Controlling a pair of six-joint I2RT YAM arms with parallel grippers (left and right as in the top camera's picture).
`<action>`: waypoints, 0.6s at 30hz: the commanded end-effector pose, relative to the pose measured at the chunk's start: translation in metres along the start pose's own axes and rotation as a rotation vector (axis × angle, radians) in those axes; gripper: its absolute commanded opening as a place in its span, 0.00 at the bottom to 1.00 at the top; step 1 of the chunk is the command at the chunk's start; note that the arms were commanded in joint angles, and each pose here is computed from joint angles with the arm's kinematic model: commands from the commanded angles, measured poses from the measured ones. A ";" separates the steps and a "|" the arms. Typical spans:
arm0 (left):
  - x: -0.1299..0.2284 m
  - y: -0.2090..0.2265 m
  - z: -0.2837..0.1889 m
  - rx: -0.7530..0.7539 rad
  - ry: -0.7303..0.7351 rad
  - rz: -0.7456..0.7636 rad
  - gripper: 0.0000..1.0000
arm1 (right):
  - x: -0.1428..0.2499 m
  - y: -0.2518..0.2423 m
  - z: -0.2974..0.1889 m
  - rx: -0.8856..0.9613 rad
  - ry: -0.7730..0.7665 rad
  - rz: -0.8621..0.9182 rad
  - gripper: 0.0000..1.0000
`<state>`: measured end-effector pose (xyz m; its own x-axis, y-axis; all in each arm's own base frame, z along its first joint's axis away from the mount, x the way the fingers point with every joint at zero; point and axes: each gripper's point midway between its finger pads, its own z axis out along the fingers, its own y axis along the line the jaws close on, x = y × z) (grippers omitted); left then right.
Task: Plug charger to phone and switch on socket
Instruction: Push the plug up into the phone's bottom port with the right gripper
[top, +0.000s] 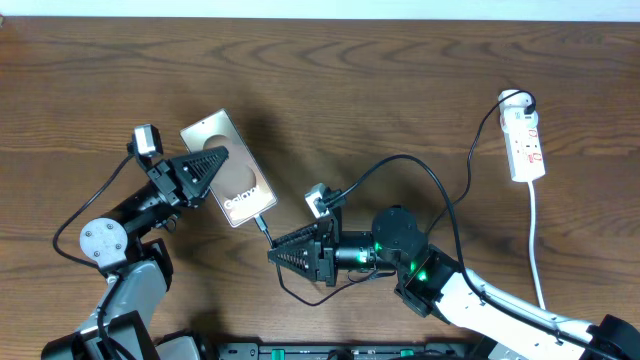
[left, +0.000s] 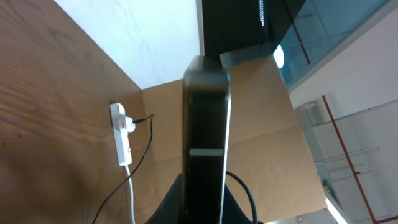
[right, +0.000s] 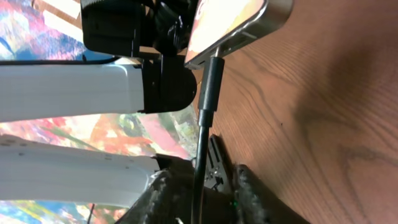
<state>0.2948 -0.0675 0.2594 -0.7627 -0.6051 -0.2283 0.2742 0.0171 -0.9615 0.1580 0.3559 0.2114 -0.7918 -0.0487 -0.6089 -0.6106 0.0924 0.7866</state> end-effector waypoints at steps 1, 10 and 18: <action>-0.003 -0.012 0.002 0.018 0.006 0.094 0.08 | 0.002 0.004 0.000 -0.022 0.018 -0.034 0.39; -0.003 -0.012 0.002 0.017 0.006 0.091 0.07 | -0.012 0.005 -0.004 -0.028 -0.010 -0.216 0.67; -0.003 -0.012 0.002 0.017 0.006 0.091 0.07 | -0.049 -0.016 -0.029 0.051 -0.088 -0.198 0.69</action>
<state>0.2941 -0.0681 0.2590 -0.7607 -0.5999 -0.2479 0.2883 0.0299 -0.9571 0.1922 0.3365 0.2139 -0.6896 -0.0185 -0.7239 -0.7192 0.1344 0.6817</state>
